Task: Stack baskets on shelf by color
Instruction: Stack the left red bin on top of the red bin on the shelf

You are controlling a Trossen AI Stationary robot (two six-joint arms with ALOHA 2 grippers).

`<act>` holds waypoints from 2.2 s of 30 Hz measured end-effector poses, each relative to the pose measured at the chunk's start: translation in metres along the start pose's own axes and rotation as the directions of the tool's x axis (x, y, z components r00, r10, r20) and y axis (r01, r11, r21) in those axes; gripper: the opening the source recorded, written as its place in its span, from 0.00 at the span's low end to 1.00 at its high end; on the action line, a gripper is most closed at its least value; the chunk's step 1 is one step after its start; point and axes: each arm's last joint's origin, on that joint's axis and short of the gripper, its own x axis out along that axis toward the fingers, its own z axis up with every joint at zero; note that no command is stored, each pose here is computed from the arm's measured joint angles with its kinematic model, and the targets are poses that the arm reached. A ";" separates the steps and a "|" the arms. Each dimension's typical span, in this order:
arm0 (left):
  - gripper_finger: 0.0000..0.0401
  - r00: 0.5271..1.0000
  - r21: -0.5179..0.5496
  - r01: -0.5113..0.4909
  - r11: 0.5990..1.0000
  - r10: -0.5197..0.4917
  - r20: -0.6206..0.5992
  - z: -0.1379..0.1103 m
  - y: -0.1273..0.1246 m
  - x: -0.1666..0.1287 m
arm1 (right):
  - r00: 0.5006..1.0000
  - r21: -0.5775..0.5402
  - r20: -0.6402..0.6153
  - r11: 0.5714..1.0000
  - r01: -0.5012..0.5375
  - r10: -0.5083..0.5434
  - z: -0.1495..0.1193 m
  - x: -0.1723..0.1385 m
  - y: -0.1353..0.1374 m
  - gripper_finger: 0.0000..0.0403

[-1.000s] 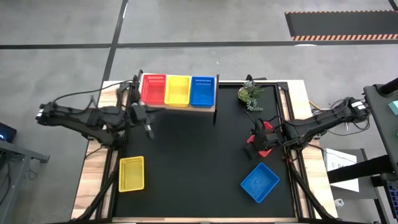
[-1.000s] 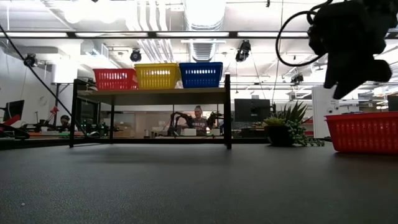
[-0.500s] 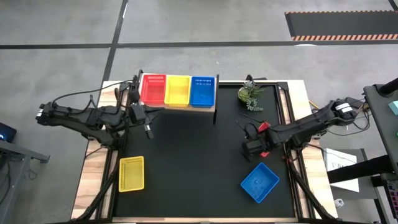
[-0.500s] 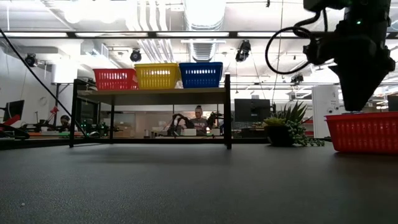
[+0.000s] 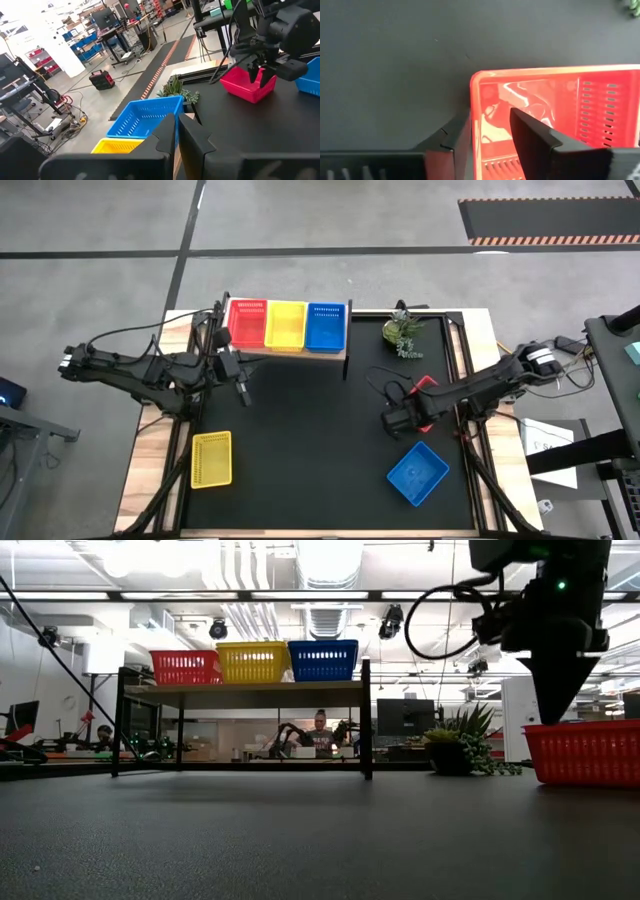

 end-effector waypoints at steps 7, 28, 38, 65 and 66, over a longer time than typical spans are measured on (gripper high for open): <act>0.01 1.000 -0.001 -0.001 1.000 0.001 0.002 0.000 0.000 0.000 | 0.999 -0.008 0.000 0.999 0.034 -0.034 0.001 0.008 0.002 0.22; 0.01 1.000 0.000 -0.001 1.000 0.001 0.002 0.000 0.000 0.000 | 0.998 -0.120 -0.008 0.990 0.068 -0.070 0.011 -0.041 0.000 0.02; 0.01 1.000 0.004 0.001 1.000 -0.001 -0.003 0.000 -0.001 0.001 | 0.997 -0.147 0.038 0.986 0.078 -0.073 0.013 -0.060 -0.003 0.02; 0.01 1.000 0.020 0.007 1.000 -0.007 -0.025 -0.002 -0.006 0.007 | 0.906 -0.127 0.418 0.992 -0.010 0.062 0.009 -0.124 -0.042 0.02; 0.01 1.000 0.020 0.008 1.000 -0.007 -0.025 -0.002 -0.006 0.007 | 0.894 -0.149 0.439 0.988 -0.030 0.093 0.011 -0.129 -0.040 0.02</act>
